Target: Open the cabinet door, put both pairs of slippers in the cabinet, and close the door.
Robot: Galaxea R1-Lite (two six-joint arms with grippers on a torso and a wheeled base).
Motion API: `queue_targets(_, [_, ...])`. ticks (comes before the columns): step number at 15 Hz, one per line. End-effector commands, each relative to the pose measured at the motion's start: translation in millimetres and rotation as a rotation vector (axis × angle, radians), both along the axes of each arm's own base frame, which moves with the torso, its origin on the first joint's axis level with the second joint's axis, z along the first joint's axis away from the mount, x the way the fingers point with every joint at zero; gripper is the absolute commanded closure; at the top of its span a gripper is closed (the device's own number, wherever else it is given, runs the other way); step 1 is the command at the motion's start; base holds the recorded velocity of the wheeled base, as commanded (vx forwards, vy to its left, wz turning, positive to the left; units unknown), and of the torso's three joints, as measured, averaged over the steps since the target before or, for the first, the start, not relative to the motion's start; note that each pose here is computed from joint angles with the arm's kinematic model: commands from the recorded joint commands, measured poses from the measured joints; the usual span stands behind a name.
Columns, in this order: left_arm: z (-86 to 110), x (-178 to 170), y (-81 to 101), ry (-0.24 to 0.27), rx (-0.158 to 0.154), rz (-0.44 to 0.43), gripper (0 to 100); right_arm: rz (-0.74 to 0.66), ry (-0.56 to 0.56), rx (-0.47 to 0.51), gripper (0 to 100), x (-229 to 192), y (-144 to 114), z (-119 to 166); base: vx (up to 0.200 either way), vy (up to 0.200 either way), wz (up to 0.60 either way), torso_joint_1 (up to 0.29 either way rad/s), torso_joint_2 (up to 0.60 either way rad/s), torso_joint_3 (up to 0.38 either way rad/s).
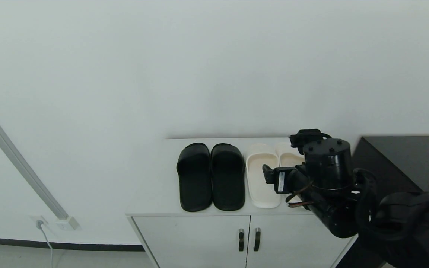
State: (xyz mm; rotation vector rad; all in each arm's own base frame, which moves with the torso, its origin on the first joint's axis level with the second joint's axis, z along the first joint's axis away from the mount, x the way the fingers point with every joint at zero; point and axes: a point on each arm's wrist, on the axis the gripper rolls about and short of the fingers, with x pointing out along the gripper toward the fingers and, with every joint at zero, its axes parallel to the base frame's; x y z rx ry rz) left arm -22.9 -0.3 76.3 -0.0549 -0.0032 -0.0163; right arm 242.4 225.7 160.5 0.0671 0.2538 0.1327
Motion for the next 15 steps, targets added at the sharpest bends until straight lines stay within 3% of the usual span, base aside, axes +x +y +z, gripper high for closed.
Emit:
queue_targets(1, [0.0,0,0.0,0.001,-0.002,-0.001,100,-0.027,0.016,-0.020,0,20,11,-17,0.000,0.000,0.00,0.000,0.00,0.000])
queue_targets(7, [0.0,0,0.0,0.001,-0.003,-0.001,100,-0.061,0.008,-0.018,0,52,23,-34,0.000,0.000,0.00,0.000,0.00,0.000])
queue_targets(15, [0.0,0,0.0,0.001,-0.006,-0.001,100,-0.085,-0.033,-0.034,0,84,16,-34,0.000,0.000,0.00,0.000,0.00,0.000])
